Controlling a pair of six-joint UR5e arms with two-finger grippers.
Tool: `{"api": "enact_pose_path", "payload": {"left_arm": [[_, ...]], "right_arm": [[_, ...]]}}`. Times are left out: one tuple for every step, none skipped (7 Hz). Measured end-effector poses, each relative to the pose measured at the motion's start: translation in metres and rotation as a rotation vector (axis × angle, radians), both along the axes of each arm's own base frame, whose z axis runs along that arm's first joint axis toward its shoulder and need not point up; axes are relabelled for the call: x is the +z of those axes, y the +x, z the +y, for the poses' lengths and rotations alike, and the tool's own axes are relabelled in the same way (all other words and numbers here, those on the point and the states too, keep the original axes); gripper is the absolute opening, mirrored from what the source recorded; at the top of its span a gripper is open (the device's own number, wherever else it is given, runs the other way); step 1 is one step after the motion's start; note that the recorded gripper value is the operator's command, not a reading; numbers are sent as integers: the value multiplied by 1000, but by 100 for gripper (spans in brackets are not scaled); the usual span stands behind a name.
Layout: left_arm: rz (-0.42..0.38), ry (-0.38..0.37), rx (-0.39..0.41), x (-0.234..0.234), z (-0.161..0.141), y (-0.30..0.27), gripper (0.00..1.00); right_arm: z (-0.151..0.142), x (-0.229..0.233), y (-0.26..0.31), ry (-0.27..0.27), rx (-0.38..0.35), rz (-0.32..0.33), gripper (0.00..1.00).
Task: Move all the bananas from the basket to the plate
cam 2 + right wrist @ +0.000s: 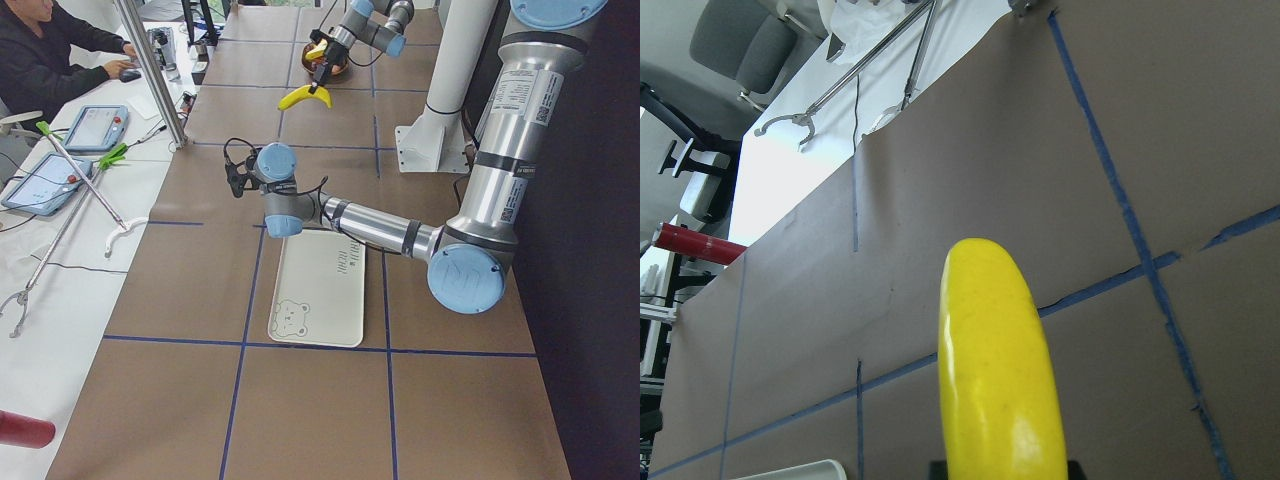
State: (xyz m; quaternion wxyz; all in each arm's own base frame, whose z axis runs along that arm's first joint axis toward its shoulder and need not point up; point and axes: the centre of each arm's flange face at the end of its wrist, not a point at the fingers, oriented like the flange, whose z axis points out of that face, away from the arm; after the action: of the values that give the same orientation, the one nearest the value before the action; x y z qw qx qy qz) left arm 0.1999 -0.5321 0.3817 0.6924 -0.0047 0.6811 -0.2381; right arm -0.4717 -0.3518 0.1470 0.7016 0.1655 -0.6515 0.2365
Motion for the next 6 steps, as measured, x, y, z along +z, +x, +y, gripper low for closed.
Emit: {"api": "enact_pose_path", "payload": {"left_arm": [[72,-51,12,-33,1,27,99],[139,-106,26,-69,2,59,99],[188,-149,32,-95,5,85,99],[220,-174,47,-114,11,108,99],[237,-182,63,-125,19,128,99],[252,-182,70,-135,29,148,99]], "right_arm": [[14,-2,-9,11,-3,-13,1],[21,-4,-13,22,-10,-12,1],[25,-6,-16,45,-18,-3,1],[27,-13,-18,82,-25,8,1],[29,-20,-19,113,-29,16,1],[30,-24,-19,144,-33,29,1]]}}
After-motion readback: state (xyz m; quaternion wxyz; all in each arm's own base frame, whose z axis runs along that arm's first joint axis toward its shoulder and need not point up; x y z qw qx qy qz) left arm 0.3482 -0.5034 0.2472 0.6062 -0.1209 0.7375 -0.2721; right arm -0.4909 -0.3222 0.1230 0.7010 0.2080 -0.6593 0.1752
